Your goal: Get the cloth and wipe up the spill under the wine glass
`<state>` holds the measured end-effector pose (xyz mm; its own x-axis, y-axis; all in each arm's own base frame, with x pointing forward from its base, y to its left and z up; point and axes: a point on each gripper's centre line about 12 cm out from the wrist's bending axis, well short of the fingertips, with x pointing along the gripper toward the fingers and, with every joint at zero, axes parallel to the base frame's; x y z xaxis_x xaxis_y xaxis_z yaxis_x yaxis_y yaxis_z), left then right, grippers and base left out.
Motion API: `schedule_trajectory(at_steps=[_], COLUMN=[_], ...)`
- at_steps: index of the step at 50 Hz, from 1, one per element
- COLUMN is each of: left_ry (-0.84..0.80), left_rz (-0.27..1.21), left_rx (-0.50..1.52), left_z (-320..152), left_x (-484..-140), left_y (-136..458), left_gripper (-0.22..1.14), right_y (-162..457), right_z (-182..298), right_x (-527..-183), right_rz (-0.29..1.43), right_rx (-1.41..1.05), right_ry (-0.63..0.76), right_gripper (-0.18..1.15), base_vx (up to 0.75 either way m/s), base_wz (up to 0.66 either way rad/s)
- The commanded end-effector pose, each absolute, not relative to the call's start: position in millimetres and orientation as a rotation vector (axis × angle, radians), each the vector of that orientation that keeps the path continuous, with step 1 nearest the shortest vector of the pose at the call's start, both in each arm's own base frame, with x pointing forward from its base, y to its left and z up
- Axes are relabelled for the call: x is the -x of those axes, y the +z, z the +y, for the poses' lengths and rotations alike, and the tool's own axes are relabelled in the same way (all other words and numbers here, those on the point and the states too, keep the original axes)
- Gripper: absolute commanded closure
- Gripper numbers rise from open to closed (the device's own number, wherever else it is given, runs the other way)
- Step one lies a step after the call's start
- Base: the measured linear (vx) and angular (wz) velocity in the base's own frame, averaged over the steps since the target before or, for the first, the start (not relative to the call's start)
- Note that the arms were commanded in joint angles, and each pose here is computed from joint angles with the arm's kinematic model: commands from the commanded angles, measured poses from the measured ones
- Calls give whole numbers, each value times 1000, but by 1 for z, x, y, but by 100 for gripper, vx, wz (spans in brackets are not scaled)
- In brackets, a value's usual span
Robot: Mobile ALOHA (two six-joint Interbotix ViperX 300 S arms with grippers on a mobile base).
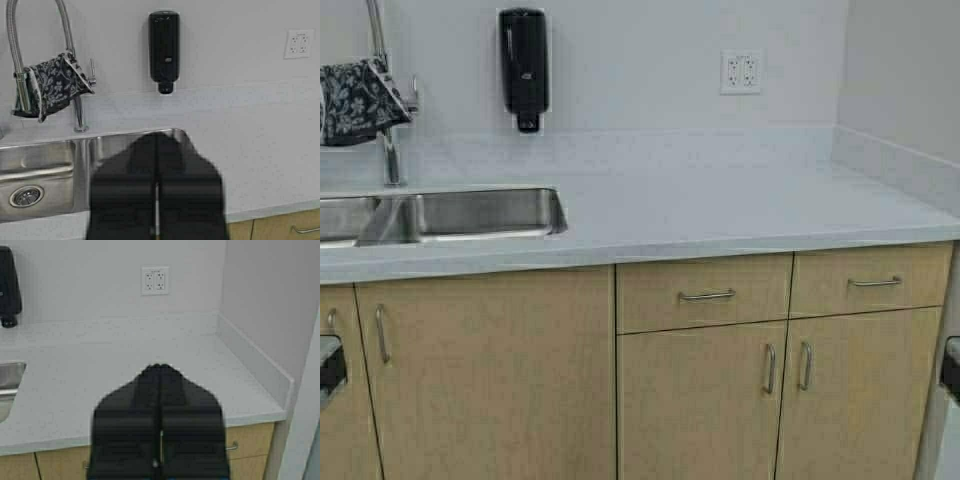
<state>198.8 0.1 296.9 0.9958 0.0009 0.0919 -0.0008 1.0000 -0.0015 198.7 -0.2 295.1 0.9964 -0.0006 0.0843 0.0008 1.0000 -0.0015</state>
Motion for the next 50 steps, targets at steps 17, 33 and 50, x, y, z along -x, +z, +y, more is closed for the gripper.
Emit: schedule_trajectory(at_steps=[17, 33, 50], left_ry=[-15, -17, -17], left_rz=[-103, -97, -96], left_rx=[10, 18, 24], left_z=[-3, -3, -3], left_x=[-196, -197, -197], left_y=[295, 293, 289], left_gripper=[89, 89, 89], right_y=[293, 295, 297], right_z=[3, 4, 4], right_x=[-201, -210, -211], right_rz=[-58, -40, -43], right_rx=[-45, 3, -3], right_ry=[17, 24, 25], right_gripper=[92, 92, 92], base_vx=[1, 4, 15], base_wz=[-3, -7, -5])
